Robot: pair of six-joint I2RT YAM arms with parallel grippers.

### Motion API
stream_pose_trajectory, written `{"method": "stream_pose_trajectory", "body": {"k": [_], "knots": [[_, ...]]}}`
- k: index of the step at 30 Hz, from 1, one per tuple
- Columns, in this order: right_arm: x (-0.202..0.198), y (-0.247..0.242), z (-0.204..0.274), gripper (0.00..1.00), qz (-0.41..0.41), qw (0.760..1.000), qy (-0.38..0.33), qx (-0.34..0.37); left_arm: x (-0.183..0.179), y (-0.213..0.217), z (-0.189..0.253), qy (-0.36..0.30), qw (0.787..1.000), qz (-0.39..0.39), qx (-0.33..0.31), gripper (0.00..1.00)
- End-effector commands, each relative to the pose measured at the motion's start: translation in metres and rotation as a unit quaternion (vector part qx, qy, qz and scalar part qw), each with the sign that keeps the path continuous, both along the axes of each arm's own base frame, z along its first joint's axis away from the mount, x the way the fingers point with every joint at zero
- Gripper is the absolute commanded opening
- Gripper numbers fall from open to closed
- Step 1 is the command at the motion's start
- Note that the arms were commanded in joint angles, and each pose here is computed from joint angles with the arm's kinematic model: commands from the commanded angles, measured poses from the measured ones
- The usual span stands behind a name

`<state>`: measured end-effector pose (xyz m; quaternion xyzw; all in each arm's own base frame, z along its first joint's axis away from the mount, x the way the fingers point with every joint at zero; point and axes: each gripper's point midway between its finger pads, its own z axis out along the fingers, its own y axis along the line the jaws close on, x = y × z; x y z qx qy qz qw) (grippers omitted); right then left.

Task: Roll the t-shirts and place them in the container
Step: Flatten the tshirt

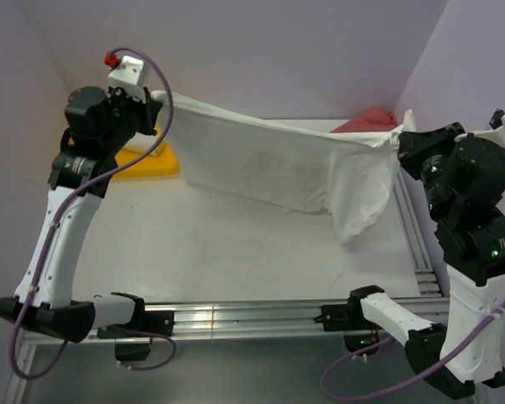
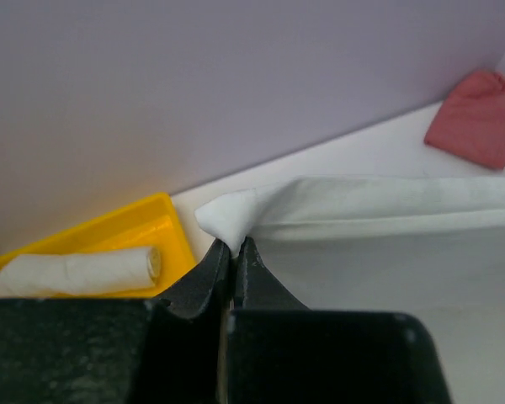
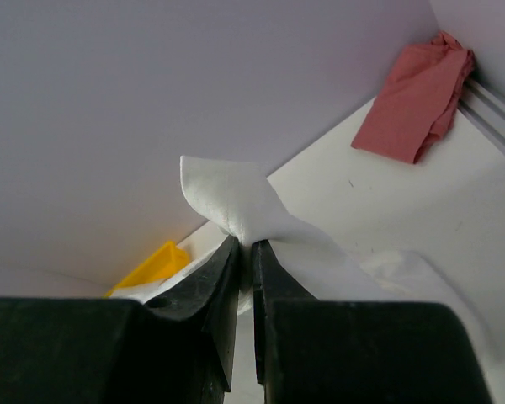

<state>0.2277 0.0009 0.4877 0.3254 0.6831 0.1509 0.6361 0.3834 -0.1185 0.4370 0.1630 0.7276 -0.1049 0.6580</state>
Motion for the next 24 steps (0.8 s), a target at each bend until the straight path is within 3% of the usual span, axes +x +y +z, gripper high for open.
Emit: {"method": "stream_pose_trajectory", "body": {"k": [1, 6, 10, 16, 20, 22, 23, 24], "knots": [[-0.03, -0.014, 0.035, 0.0, -0.017, 0.998, -0.057, -0.014, -0.024, 0.026, 0.055, -0.081, 0.995, 0.052, -0.034, 0.0], [-0.049, -0.02, 0.064, 0.0, -0.02, 0.993, -0.115, -0.021, -0.05, 0.032, 0.087, -0.121, 0.99, 0.052, -0.054, 0.0], [-0.034, -0.016, 0.07, 0.0, -0.015, 0.991, -0.129, -0.032, -0.035, 0.033, 0.083, -0.114, 0.99, 0.063, -0.048, 0.0], [0.053, 0.008, 0.055, 0.0, 0.022, 0.993, -0.09, -0.077, 0.029, 0.019, 0.046, -0.068, 0.996, 0.062, -0.016, 0.0], [0.123, 0.027, 0.05, 0.0, 0.059, 0.99, -0.079, -0.101, 0.1, 0.005, 0.006, -0.036, 0.997, 0.066, 0.012, 0.0], [0.166, 0.033, 0.038, 0.0, 0.072, 0.989, -0.064, -0.111, 0.121, 0.004, 0.02, -0.055, 0.996, 0.07, 0.011, 0.0], [0.173, 0.029, 0.058, 0.0, 0.068, 0.988, -0.089, -0.111, 0.149, 0.007, -0.002, -0.035, 0.996, 0.078, 0.018, 0.0], [0.184, 0.032, 0.062, 0.0, 0.081, 0.986, -0.094, -0.114, 0.154, 0.01, 0.034, -0.07, 0.994, 0.08, 0.002, 0.0]]}}
